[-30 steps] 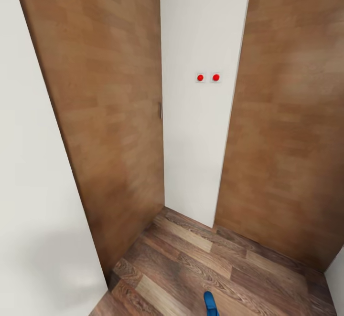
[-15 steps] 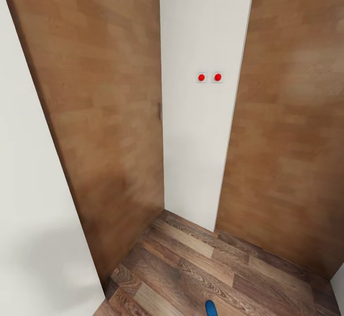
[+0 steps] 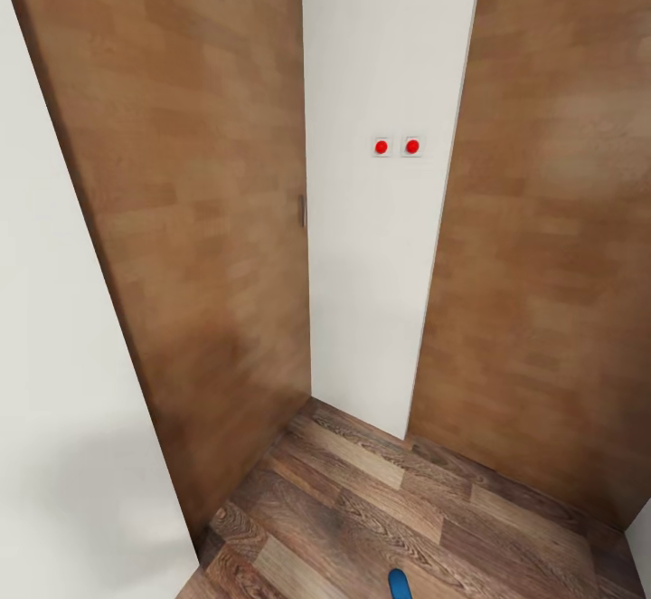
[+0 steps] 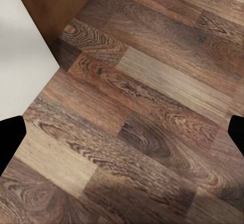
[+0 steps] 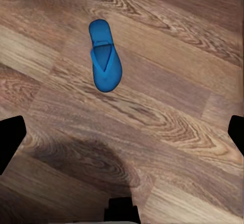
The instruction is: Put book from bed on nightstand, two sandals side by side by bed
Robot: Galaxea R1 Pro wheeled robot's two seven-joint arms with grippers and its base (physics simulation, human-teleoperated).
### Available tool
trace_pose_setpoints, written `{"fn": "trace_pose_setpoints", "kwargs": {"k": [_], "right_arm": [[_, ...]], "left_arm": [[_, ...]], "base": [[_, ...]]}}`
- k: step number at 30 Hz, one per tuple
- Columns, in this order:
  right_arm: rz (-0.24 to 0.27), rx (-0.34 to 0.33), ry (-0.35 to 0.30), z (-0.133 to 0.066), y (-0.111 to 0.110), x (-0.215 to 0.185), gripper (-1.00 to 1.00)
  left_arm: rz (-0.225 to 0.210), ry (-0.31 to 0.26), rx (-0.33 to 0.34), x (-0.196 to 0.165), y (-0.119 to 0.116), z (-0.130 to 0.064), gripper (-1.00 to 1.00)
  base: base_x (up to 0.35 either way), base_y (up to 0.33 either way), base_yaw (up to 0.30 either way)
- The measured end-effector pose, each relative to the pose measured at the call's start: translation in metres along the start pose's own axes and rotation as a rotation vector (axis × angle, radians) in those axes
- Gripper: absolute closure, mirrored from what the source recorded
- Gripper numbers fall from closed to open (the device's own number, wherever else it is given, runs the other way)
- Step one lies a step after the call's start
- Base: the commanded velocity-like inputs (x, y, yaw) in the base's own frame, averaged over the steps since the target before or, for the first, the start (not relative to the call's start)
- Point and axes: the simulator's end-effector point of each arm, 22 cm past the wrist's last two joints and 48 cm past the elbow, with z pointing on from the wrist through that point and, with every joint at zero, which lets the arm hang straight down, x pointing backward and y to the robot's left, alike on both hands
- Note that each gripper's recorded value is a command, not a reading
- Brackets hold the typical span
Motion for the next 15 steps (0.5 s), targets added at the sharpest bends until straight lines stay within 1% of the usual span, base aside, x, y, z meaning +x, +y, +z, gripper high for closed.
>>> {"fn": "trace_pose_setpoints", "kwargs": {"k": [1, 2, 3, 5, 6, 7, 8, 9, 10, 11, 12, 13, 15], "right_arm": [[0.001, -0.001, -0.005, 0.003, 0.001, -0.011, -1.0], [0.003, -0.003, -0.005, 0.008, 0.002, -0.033, -1.0], [0.006, -0.004, -0.003, 0.012, 0.003, -0.046, -1.0], [0.012, -0.01, 0.046, 0.022, 0.008, -0.089, -1.0], [0.012, -0.012, 0.065, 0.024, 0.009, -0.096, -1.0], [0.012, -0.015, 0.09, 0.026, 0.011, -0.113, -1.0], [0.013, -0.018, 0.1, 0.028, 0.013, -0.135, -1.0], [0.014, -0.02, 0.101, 0.028, 0.014, -0.145, -1.0], [0.014, -0.023, 0.091, 0.029, 0.015, -0.167, -1.0], [0.016, -0.027, 0.058, 0.027, 0.017, -0.202, -1.0], [0.017, -0.029, 0.043, 0.025, 0.018, -0.224, -1.0], [0.018, -0.03, 0.041, 0.022, 0.018, -0.236, -1.0], [0.018, -0.031, 0.061, 0.018, 0.019, -0.247, -1.0]], "left_arm": [[0.0, 0.0, 0.001, 0.0, 0.0, 0.0, -1.0], [0.0, 0.0, 0.001, 0.0, 0.0, 0.0, -1.0], [0.0, -0.001, 0.001, 0.0, -0.001, 0.0, -1.0], [0.0, -0.001, 0.003, 0.0, -0.001, 0.0, -1.0], [0.0, -0.001, 0.003, 0.0, -0.001, 0.0, -1.0], [0.0, -0.002, 0.004, 0.0, -0.001, 0.0, -1.0], [0.0, -0.003, 0.004, -0.001, -0.001, 0.0, -1.0], [0.0, -0.003, 0.004, -0.001, -0.001, 0.0, -1.0], [0.0, -0.004, 0.004, -0.001, -0.002, 0.0, -1.0], [0.0, -0.005, 0.005, -0.001, -0.002, 0.0, -1.0], [0.0, -0.006, 0.006, -0.001, -0.002, 0.0, -1.0], [0.001, -0.006, 0.006, -0.001, -0.002, 0.0, -1.0], [0.001, -0.006, 0.006, -0.001, -0.002, 0.0, -1.0]], "base": [[0.0, 0.0, 0.0], [0.0, 0.0, 0.0], [0.0, 0.0, 0.0], [0.0, 0.0, 0.0], [0.0, 0.0, 0.0], [0.0, 0.0, 0.0], [0.0, 0.0, 0.0], [0.0, 0.0, 0.0], [0.0, 0.0, 0.0], [0.0, 0.0, 0.0], [0.0, 0.0, 0.0], [0.0, 0.0, 0.0], [0.0, 0.0, 0.0]]}}
